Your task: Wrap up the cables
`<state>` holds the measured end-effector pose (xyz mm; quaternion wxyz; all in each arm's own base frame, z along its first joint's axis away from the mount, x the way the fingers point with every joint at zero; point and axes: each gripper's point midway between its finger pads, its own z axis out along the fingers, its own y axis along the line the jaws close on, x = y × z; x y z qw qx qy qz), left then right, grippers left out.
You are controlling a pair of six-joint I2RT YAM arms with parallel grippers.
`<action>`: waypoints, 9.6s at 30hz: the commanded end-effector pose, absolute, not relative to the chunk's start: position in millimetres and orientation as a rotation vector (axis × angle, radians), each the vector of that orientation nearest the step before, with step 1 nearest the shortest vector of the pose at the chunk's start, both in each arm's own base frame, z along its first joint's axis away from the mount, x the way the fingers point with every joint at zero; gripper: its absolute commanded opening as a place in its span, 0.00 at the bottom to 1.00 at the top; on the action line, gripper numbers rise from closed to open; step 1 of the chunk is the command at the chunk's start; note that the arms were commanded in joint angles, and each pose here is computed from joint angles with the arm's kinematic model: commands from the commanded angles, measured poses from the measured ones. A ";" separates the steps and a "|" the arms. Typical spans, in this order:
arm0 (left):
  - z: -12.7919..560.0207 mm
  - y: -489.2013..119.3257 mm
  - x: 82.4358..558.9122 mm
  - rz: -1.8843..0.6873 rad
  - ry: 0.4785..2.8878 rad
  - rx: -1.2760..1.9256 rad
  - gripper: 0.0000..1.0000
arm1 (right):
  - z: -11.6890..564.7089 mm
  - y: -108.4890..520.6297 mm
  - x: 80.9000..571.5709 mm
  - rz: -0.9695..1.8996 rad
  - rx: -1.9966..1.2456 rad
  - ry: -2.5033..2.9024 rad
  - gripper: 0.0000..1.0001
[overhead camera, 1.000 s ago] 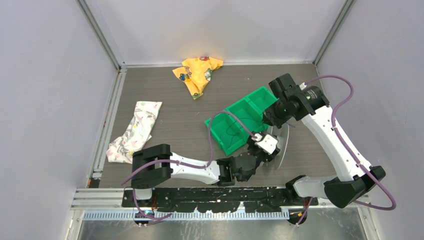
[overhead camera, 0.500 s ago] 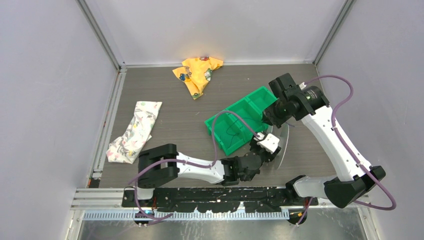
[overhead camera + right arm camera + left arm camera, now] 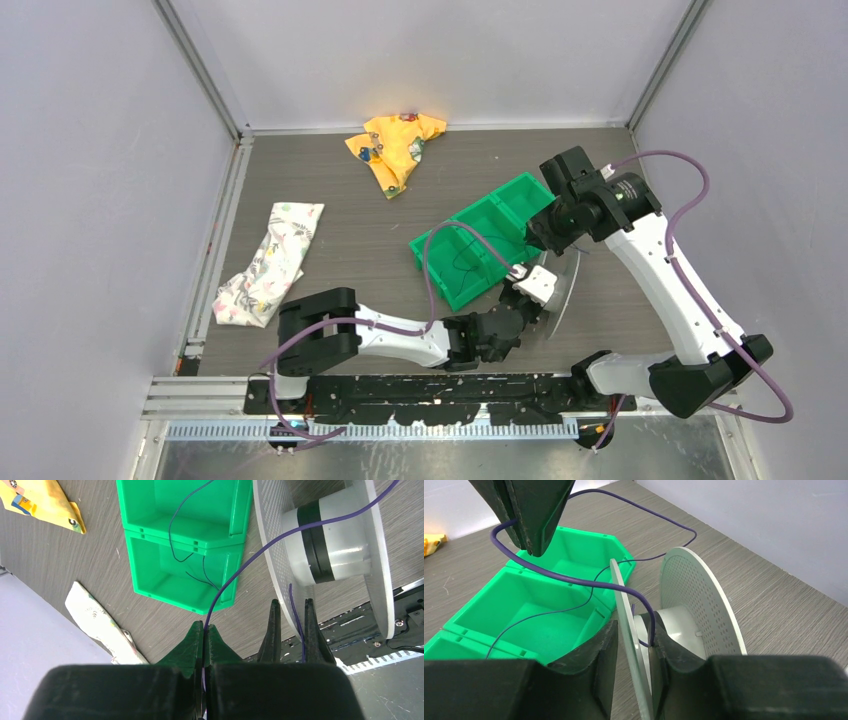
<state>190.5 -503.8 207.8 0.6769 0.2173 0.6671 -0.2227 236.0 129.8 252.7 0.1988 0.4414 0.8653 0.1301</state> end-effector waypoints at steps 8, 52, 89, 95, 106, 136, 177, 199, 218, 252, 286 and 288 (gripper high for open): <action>229.5 -501.3 199.2 -0.535 1.480 0.366 0.01 | 264.3 124.8 235.7 0.410 1.265 2.348 0.00; 378.0 -225.4 131.1 -0.799 1.871 1.101 0.00 | 330.1 204.2 262.0 1.005 -0.218 1.719 0.85; 483.4 -203.4 106.0 -0.902 1.712 0.955 0.00 | 276.0 317.1 192.0 0.879 -1.084 1.376 0.96; 486.7 -204.5 105.5 -0.916 1.700 0.945 0.00 | 280.1 345.5 211.7 0.882 -1.016 1.249 0.96; 491.9 -197.3 114.1 -0.863 1.675 0.885 0.00 | 269.4 318.3 232.7 0.791 -0.782 1.325 0.01; 509.0 -181.1 125.8 -0.782 1.615 0.774 0.00 | 247.6 290.0 257.2 0.636 -0.618 1.485 0.70; 508.3 -199.1 172.1 -0.694 1.651 0.643 0.00 | 253.4 160.3 266.2 0.232 -0.219 1.635 0.00; 551.1 -173.5 222.8 -0.653 1.514 0.267 0.00 | 166.7 114.6 212.8 0.222 0.014 2.112 0.00; 545.9 -145.1 319.6 -0.559 1.324 -0.353 0.00 | 169.7 197.8 199.0 0.248 -0.350 2.220 0.00; 393.0 -275.9 342.5 -0.364 1.755 0.397 0.01 | 412.1 260.4 222.8 0.226 -0.884 1.403 0.00; 533.4 -266.4 183.4 -1.039 1.443 0.740 0.00 | 308.4 264.1 271.4 0.551 -0.532 1.528 0.50; 540.6 -262.1 186.7 -1.027 1.432 0.693 0.00 | 303.8 267.6 272.7 0.576 -0.511 1.533 0.52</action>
